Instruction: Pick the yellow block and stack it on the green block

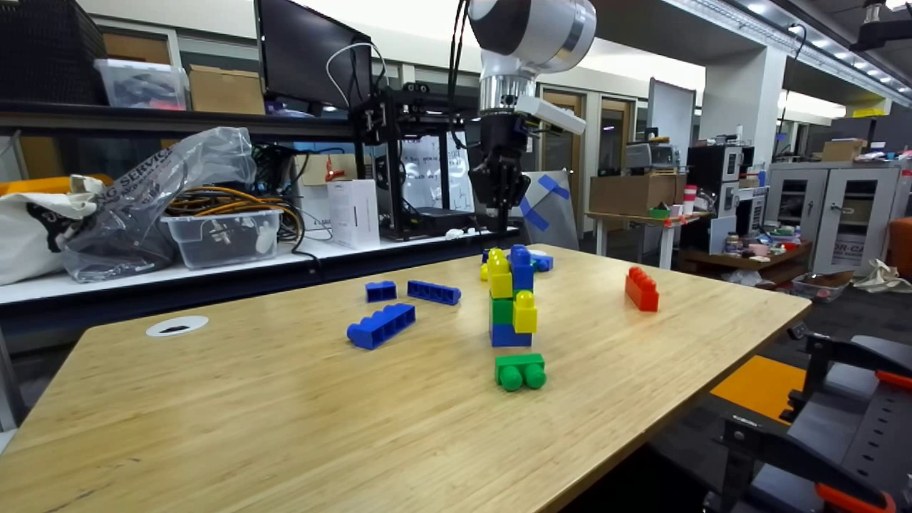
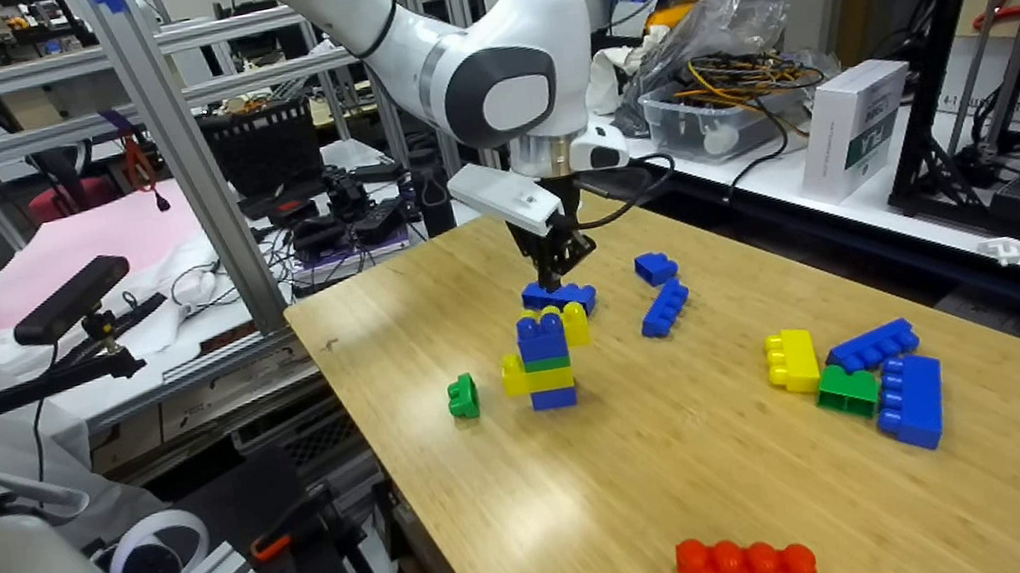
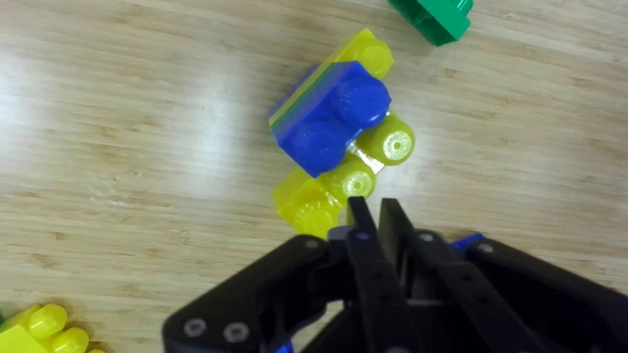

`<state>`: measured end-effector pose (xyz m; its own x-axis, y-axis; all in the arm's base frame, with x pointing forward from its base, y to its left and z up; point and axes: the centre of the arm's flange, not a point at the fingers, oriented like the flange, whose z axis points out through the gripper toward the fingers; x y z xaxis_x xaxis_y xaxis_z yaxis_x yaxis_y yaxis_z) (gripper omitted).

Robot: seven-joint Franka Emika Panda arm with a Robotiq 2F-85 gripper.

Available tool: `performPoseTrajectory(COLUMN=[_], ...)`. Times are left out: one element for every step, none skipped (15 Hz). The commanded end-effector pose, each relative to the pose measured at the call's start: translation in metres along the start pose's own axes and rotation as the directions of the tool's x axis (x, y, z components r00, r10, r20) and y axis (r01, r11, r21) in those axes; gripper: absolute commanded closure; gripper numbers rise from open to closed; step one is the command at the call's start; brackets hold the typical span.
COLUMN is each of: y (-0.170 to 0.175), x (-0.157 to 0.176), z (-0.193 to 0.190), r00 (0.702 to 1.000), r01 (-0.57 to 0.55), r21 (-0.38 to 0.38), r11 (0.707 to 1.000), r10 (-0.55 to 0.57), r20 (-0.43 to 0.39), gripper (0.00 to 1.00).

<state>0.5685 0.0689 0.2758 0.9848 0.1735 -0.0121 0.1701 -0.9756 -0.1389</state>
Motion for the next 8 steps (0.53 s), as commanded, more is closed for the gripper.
performPoseTrajectory(y=[0.003, 0.003, 0.004, 0.004, 0.003, 0.003, 0.003, 0.002], x=[0.007, 0.007, 0.007, 0.007, 0.008, 0.007, 0.007, 0.007], z=[0.009, 0.012, 0.015, 0.018, 0.021, 0.024, 0.028, 0.03], r00=[1.0, 1.0, 1.0, 0.999, 0.999, 0.999, 0.999, 0.999], r01=[0.021, 0.021, 0.022, 0.023, 0.024, 0.026, 0.026, 0.025], r21=[-0.015, -0.015, -0.013, -0.013, -0.012, -0.012, -0.012, -0.013], r11=[1.0, 1.0, 1.0, 1.0, 1.0, 1.0, 1.0, 1.0], r10=[-0.02, -0.021, -0.022, -0.023, -0.024, -0.026, -0.026, -0.025], r20=[0.01, 0.015, 0.021, 0.025, 0.031, 0.034, 0.039, 0.043], gripper=[1.0, 1.0, 1.0, 1.0, 1.0, 1.0, 1.0, 1.0])
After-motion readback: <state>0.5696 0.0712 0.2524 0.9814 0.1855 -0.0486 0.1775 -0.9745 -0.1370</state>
